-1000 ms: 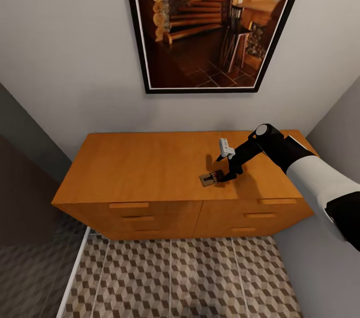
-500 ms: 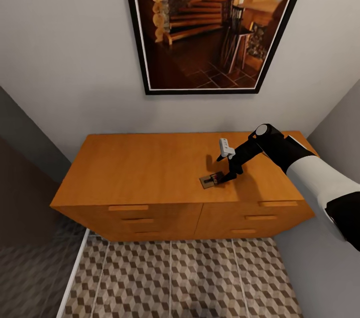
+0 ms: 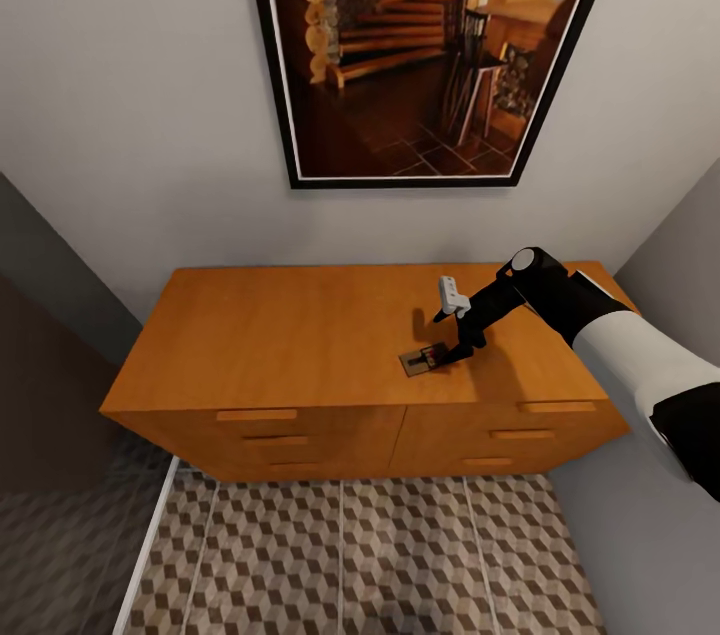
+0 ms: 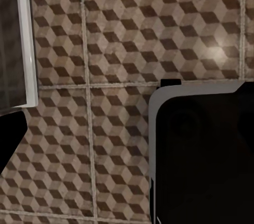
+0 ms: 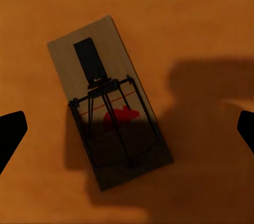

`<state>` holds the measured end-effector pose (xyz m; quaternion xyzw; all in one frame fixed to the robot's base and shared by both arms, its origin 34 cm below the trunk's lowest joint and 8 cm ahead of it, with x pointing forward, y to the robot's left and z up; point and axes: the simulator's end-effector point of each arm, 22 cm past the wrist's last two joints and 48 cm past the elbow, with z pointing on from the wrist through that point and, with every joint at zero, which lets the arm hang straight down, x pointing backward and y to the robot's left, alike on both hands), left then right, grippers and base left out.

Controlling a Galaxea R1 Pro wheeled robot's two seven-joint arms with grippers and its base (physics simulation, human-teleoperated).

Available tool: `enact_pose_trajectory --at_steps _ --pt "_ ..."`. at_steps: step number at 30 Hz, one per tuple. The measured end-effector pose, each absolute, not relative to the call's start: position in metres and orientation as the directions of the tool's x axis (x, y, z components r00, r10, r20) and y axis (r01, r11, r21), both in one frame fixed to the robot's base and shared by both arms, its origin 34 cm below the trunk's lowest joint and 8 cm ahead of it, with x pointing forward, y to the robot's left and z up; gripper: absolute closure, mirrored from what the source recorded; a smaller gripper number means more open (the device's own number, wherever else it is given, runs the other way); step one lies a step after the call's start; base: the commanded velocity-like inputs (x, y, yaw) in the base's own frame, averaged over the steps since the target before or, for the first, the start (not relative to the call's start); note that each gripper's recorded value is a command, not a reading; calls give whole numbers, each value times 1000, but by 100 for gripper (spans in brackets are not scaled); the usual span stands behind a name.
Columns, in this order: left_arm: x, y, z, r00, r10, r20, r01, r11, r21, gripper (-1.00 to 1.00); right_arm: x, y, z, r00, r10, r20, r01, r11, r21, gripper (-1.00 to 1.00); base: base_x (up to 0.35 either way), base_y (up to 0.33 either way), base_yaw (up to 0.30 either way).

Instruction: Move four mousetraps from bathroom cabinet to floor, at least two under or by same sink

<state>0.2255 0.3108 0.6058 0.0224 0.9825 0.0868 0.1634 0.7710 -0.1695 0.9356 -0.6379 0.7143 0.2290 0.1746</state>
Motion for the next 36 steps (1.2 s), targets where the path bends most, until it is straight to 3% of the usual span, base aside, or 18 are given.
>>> enact_pose_trajectory --at_steps 36 --pt "214 311 603 -954 73 -291 21 984 178 -100 773 -172 914 -147 -832 -535 -988 99 118 -100 0 0 0"
